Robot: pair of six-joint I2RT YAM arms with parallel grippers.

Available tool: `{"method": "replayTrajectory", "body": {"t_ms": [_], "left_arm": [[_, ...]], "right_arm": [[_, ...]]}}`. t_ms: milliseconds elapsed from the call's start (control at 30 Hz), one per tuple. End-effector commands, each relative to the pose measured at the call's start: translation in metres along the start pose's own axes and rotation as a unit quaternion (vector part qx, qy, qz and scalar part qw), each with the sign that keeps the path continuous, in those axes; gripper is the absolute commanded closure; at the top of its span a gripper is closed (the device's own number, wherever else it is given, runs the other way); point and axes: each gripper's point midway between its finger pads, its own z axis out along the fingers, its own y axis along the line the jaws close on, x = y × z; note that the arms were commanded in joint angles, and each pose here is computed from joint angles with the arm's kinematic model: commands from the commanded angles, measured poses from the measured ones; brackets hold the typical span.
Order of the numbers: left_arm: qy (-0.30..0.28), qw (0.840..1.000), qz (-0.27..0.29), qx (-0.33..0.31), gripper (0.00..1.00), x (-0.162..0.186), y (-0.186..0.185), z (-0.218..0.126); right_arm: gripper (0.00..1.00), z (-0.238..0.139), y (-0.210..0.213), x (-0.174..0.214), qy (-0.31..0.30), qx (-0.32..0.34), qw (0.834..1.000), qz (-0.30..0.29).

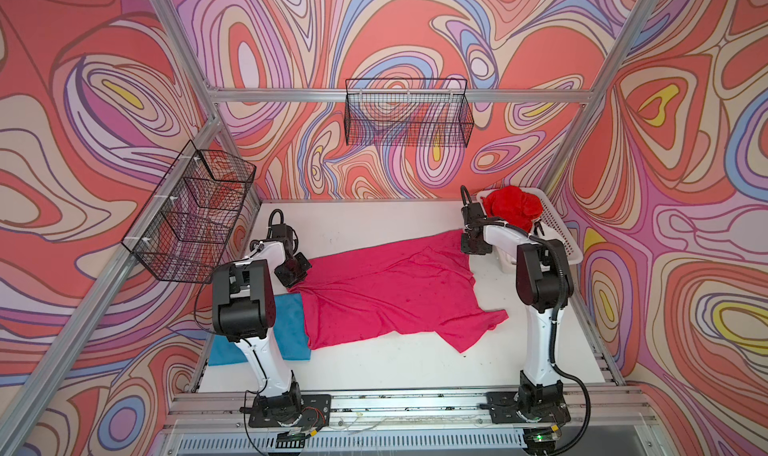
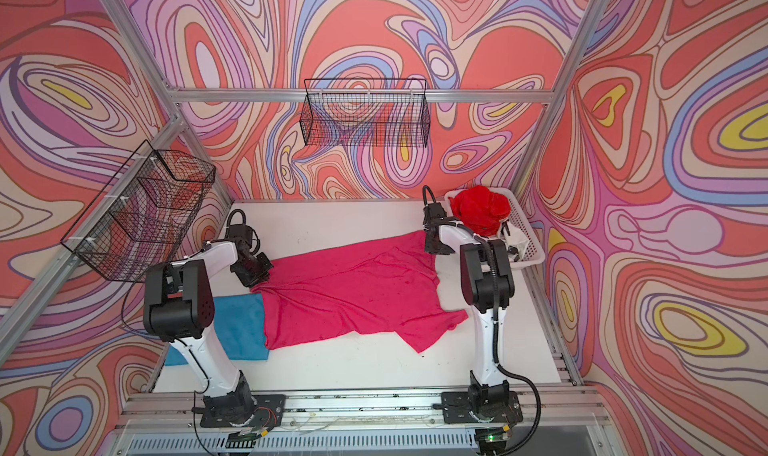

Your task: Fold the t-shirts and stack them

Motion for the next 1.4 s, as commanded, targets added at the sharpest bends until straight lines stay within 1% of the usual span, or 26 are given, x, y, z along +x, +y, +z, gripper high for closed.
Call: {"method": "replayTrajectory", "body": {"t_ms": [0, 67, 167, 400, 467, 567, 600, 700, 900, 1067, 1267, 1367], "left_arm": [[0.058, 0.997, -0.006, -0.058, 0.92, 0.031, 0.035, 0.016], [0.059, 0.997, -0.007, -0.057, 0.92, 0.031, 0.035, 0.017], [0.059, 0.997, -0.007, -0.055, 0.92, 0.032, 0.035, 0.016], [0.06, 0.997, -0.007, -0.054, 0.92, 0.033, 0.035, 0.016], [0.06, 0.997, -0.007, -0.054, 0.92, 0.033, 0.035, 0.016], [0.06, 0.997, -0.007, -0.054, 0.92, 0.033, 0.035, 0.016], [0.059, 0.997, -0.008, -0.053, 0.92, 0.033, 0.035, 0.015], [0.06, 0.997, -0.007, -0.054, 0.92, 0.034, 0.035, 0.015], [0.062, 0.997, -0.007, -0.048, 0.92, 0.035, 0.034, 0.018], [0.065, 0.997, -0.006, -0.045, 0.92, 0.034, 0.032, 0.02], [0.068, 0.997, -0.005, -0.043, 0.92, 0.034, 0.031, 0.021], [0.068, 0.997, -0.008, -0.037, 0.92, 0.033, 0.028, 0.021]], "right_arm": [[0.79, -0.025, 0.009, 0.006, 0.004, -0.055, 0.998, 0.019], [0.81, -0.024, 0.015, 0.017, 0.016, -0.079, 0.997, 0.022], [0.81, -0.024, 0.02, 0.028, 0.018, -0.098, 0.995, 0.031], [0.81, -0.005, 0.026, 0.041, 0.037, -0.106, 0.993, 0.032], [0.82, 0.002, 0.022, 0.045, 0.046, -0.09, 0.994, 0.027], [0.83, 0.014, 0.0, 0.062, 0.077, -0.027, 0.997, 0.004], [0.83, 0.014, -0.008, 0.065, 0.082, -0.006, 0.997, -0.005], [0.85, 0.012, -0.021, 0.072, 0.09, 0.022, 0.996, -0.017], [0.87, 0.02, -0.029, 0.084, 0.11, 0.045, 0.992, -0.033], [0.87, 0.023, -0.04, 0.084, 0.108, 0.071, 0.991, -0.04], [0.86, 0.023, -0.046, 0.081, 0.106, 0.084, 0.99, -0.045], [0.86, 0.022, -0.045, 0.077, 0.102, 0.079, 0.991, -0.046]]}}
